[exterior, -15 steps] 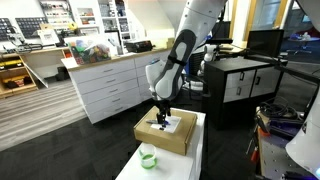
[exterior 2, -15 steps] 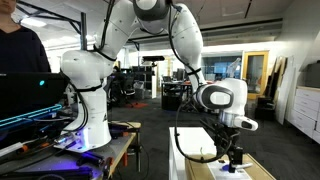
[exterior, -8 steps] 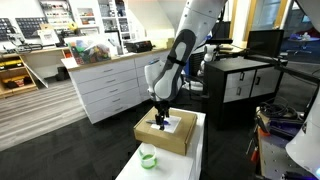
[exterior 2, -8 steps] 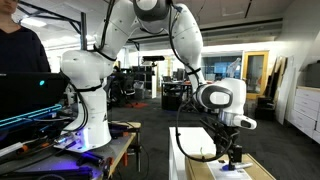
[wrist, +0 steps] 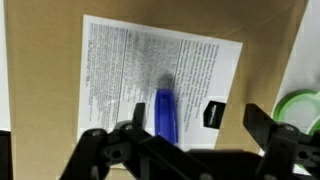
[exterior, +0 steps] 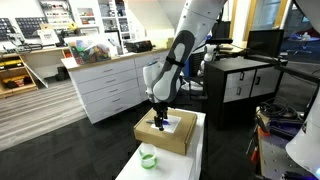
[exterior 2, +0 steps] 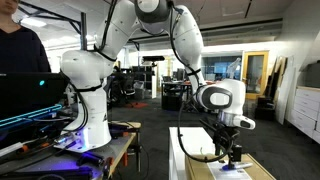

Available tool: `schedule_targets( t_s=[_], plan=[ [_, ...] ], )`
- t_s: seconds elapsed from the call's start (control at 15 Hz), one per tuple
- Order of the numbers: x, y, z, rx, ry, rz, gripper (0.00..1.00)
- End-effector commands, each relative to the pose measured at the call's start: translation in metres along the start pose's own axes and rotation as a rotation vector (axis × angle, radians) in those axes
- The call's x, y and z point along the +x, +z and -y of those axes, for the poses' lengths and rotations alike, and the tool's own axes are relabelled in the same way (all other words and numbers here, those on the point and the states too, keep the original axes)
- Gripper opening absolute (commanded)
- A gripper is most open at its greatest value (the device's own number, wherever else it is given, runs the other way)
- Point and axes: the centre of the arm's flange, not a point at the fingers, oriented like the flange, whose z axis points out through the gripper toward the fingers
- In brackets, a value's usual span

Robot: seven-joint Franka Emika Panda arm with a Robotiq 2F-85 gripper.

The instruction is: Take the marker from the top of the box and put it in the cup

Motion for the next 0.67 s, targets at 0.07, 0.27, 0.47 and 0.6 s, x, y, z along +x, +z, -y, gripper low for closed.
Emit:
schedule_targets(
  t_s=[0.07, 0.27, 0.47, 0.6],
  plan=[
    [-0.0018, 0.0044, -0.013, 0.015, -0.004, 0.001, 1.0],
    [-0.002, 0.0056, -0.0159, 0.02, -0.001, 0.0, 0.75],
    [-0.0009, 0.0051, -0.0166, 0.02, -0.009, -0.001, 0.59],
    [-0.0002, 0.0047, -0.0162, 0.022, -0.014, -0.002, 0.45]
  ],
)
